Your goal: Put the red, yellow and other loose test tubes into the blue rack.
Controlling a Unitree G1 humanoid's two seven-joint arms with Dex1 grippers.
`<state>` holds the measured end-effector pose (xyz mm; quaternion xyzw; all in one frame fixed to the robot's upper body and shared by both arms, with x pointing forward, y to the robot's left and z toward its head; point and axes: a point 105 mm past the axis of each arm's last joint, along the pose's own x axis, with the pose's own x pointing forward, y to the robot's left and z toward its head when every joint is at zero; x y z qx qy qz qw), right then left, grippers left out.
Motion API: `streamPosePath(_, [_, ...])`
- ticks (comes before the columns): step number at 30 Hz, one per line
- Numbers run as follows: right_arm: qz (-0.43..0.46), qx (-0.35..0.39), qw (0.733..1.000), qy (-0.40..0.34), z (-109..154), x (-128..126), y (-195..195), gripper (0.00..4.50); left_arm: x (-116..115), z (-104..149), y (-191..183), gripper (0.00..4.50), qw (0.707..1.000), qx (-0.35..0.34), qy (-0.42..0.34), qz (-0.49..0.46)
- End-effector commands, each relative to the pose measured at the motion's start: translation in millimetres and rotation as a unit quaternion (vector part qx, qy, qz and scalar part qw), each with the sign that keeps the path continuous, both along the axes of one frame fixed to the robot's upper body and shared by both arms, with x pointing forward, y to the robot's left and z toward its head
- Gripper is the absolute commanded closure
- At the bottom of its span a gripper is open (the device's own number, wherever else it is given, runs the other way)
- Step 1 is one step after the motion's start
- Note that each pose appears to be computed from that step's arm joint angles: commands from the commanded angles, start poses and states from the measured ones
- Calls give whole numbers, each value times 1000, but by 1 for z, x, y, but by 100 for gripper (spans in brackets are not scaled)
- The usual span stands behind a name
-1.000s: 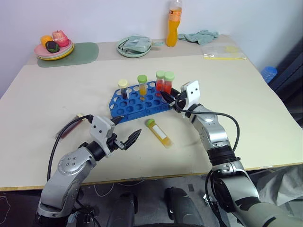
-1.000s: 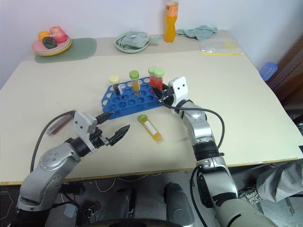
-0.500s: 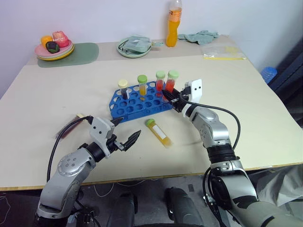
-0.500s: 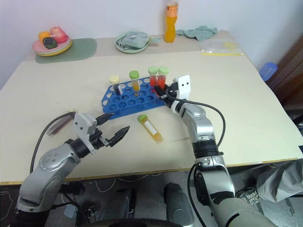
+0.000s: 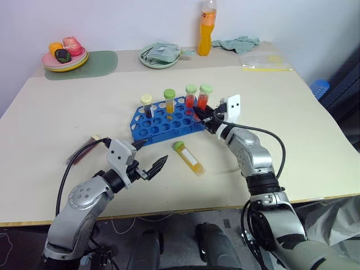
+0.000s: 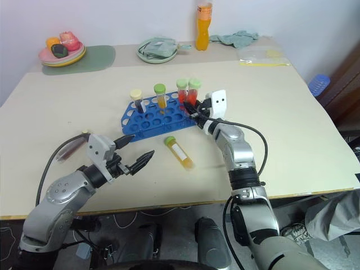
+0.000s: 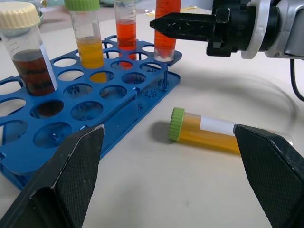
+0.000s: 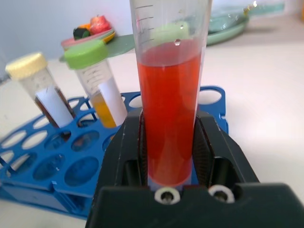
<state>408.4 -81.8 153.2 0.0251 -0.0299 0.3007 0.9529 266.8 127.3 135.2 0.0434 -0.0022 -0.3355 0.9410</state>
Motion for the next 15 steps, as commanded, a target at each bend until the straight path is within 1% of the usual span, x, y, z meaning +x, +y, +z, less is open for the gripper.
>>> streamPosePath(1, [7,-14,999,-50,13,-5,4,367,-3,11,-1,0,1000,0,-25,-4])
streamPosePath(11, [12,-51,994,-94,13,-8,6,367,-4,13,-3,0,1000,-1,-27,-4])
streamPosePath(15, [13,-52,994,-93,11,-9,7,367,-4,13,-2,0,1000,0,-26,-4])
